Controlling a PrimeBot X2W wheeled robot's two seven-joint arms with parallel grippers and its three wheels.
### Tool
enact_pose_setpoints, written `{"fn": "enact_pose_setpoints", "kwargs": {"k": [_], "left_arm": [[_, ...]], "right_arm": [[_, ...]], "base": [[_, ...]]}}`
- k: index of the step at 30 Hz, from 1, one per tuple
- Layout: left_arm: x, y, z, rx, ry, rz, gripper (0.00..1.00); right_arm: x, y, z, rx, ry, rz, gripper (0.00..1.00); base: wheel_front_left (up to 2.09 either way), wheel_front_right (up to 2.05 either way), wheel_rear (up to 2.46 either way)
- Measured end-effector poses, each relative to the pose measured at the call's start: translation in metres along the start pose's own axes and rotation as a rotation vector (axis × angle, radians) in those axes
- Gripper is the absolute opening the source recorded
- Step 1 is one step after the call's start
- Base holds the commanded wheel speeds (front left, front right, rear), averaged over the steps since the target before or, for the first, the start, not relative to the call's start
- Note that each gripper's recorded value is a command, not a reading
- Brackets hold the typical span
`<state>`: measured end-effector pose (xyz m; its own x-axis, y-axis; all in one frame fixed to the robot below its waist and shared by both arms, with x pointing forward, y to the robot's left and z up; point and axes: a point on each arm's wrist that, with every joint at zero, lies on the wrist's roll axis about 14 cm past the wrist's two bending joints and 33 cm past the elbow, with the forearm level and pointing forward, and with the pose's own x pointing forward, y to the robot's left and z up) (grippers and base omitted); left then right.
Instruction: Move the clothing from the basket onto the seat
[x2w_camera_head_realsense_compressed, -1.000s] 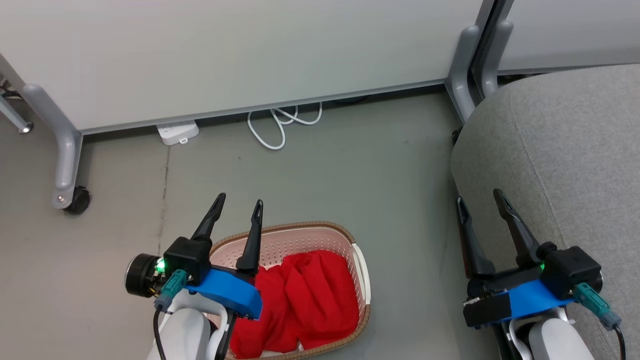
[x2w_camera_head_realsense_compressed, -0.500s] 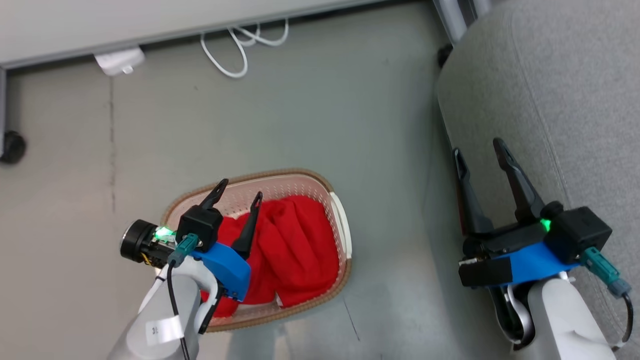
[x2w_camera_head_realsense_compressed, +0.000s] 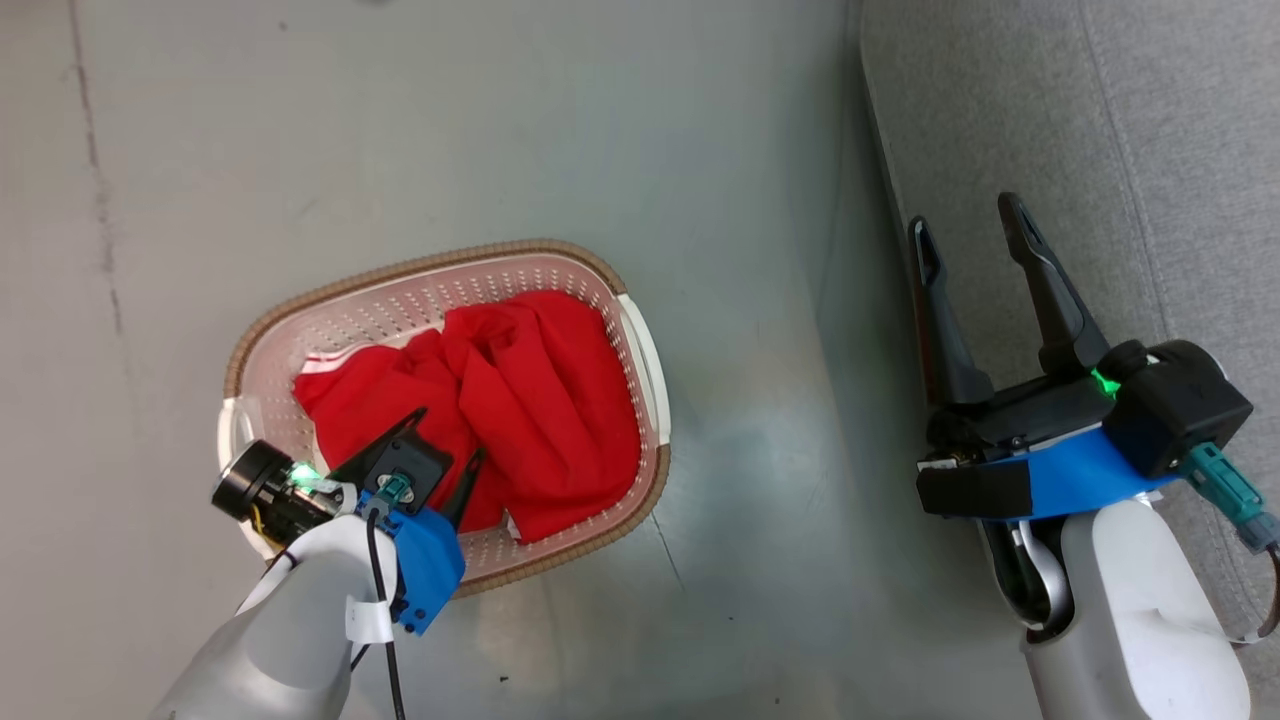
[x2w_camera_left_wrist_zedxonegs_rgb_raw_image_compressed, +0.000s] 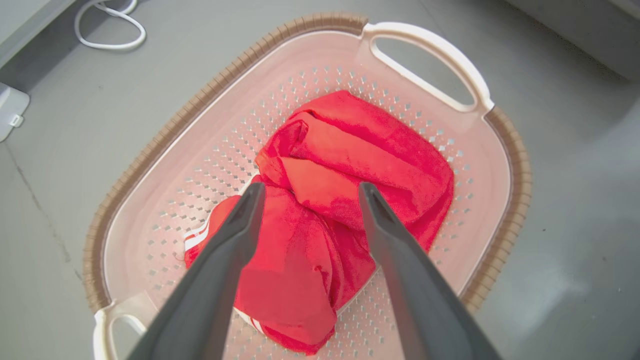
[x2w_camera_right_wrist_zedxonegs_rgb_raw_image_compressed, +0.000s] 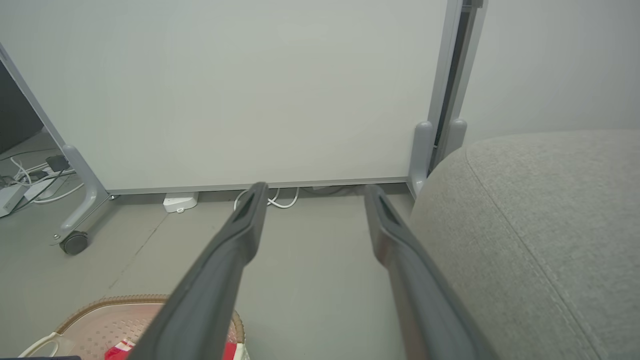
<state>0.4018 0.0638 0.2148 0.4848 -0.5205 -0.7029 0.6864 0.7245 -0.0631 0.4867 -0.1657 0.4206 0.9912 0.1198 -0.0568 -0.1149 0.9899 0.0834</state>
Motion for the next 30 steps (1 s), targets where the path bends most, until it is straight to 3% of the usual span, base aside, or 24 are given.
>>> {"fn": "enact_pose_setpoints", "kwargs": {"k": [8, 30], "left_arm": [[0.005, -0.001, -0.062, 0.060, 0.206, -0.060, 1.00], [0.060, 0.026, -0.123, 0.209, 0.413, -0.148, 1.00]], "right_arm": [[0.012, -0.003, -0.019, -0.015, 0.029, 0.006, 1.00], [0.038, -0.015, -0.090, -0.037, 0.128, 0.007, 1.00]], "base": [[0.00, 0.00, 0.00], [0.00, 0.00, 0.00]]}}
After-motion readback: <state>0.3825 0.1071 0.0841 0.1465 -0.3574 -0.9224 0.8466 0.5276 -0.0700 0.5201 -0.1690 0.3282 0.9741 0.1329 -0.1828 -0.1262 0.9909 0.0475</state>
